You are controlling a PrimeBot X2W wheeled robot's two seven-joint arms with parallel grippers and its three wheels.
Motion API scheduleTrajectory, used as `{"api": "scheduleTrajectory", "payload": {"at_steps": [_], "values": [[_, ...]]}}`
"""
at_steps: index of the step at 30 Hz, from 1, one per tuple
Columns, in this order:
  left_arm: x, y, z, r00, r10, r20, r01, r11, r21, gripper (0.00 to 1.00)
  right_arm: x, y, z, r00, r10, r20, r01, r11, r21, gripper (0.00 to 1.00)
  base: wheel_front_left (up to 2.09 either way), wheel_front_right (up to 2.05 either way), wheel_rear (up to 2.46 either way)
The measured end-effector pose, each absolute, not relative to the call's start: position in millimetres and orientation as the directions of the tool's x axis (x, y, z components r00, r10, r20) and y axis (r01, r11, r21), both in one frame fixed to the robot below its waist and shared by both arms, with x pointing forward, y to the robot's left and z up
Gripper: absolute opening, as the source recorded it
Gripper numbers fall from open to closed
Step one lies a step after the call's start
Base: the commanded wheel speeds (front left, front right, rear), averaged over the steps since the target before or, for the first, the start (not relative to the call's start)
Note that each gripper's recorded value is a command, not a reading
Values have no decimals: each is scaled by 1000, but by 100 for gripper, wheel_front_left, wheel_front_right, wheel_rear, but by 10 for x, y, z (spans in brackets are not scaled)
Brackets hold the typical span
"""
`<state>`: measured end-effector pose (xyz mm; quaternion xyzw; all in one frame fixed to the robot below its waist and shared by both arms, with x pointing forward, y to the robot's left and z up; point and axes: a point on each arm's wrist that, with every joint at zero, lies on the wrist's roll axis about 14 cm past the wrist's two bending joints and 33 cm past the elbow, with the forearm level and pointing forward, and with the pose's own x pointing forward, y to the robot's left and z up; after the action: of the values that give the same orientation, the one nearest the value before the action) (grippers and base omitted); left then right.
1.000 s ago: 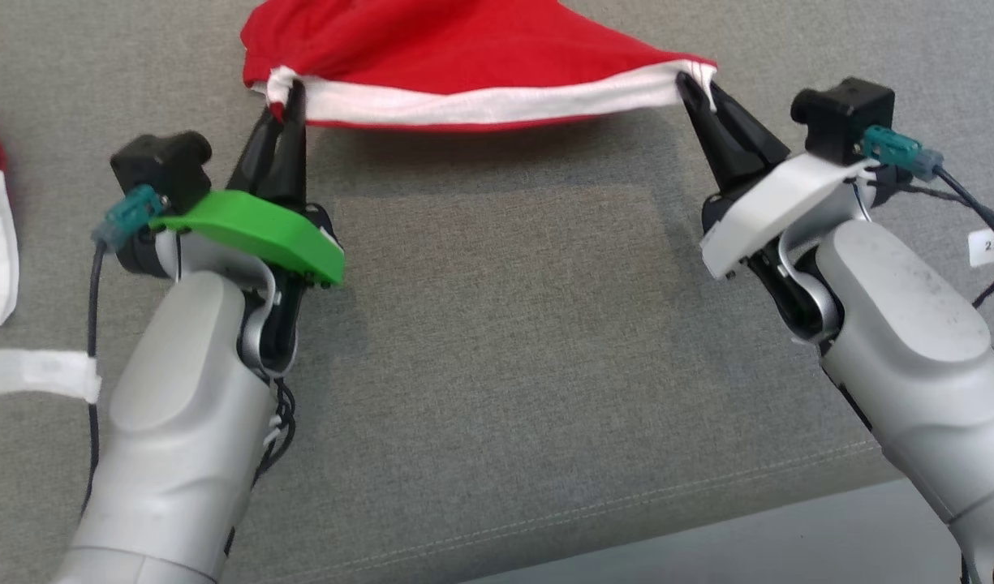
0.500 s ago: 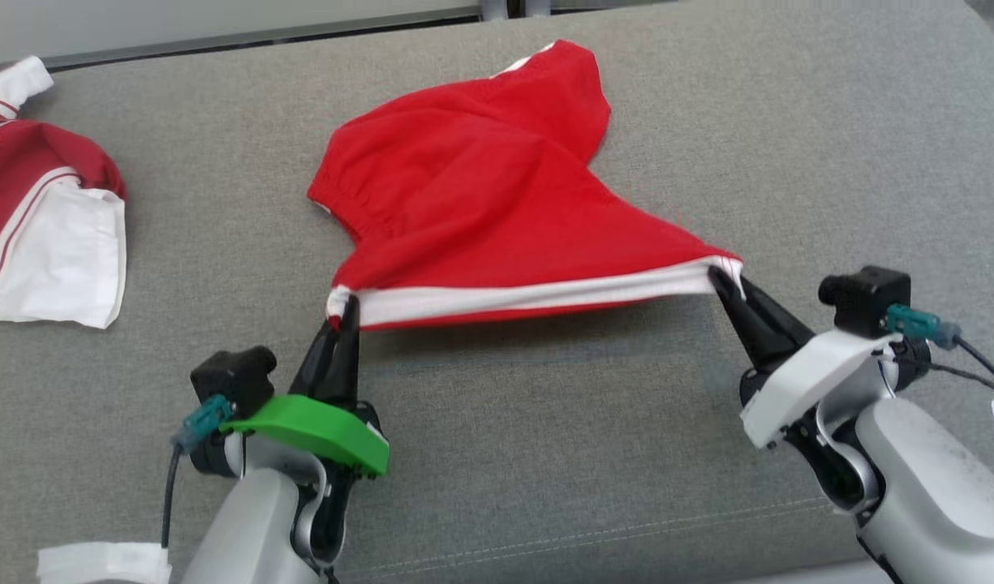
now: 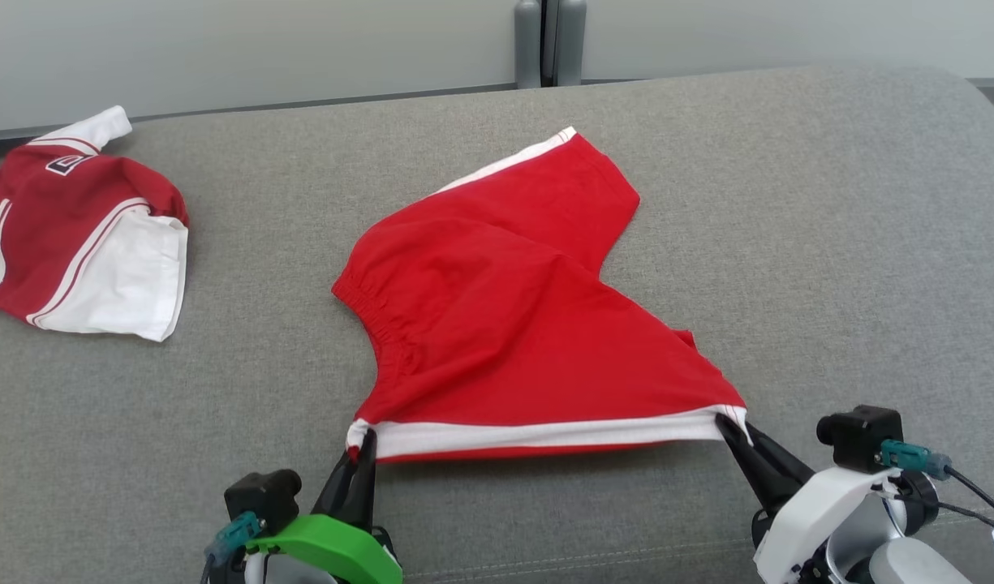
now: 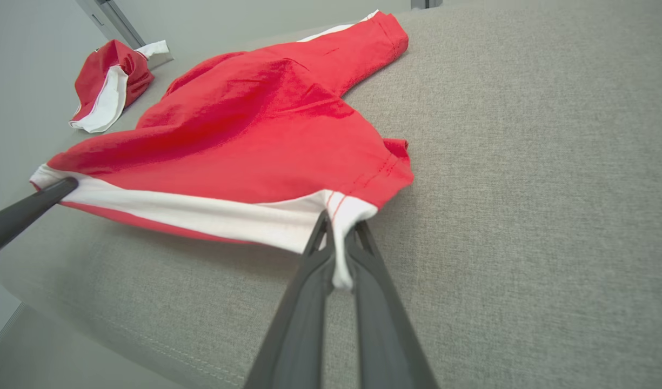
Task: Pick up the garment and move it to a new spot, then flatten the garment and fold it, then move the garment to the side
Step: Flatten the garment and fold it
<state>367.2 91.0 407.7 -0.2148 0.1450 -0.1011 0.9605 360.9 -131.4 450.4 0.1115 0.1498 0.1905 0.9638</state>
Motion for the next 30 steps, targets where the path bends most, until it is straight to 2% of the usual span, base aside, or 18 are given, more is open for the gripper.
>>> {"api": "scheduleTrajectory", "payload": {"at_steps": [13,17,24,30], "values": [[3138,926,4020,935,-250,-249,108,874,-473,0,3085,-1377,4432,874,380,-303,-291,909,299,0,0,0,0],[3044,908,4017,933,-255,-255,108,872,-477,0,3038,-1404,4450,873,375,-311,-288,912,291,0,0,0,0],[3064,850,4191,940,-262,-217,126,860,-494,0,3116,-1416,4581,882,372,-288,-299,916,268,0,0,0,0],[3222,846,4396,950,-251,-185,130,859,-495,0,3401,-1445,4781,901,361,-242,-309,923,229,0,0,0,0]]}}
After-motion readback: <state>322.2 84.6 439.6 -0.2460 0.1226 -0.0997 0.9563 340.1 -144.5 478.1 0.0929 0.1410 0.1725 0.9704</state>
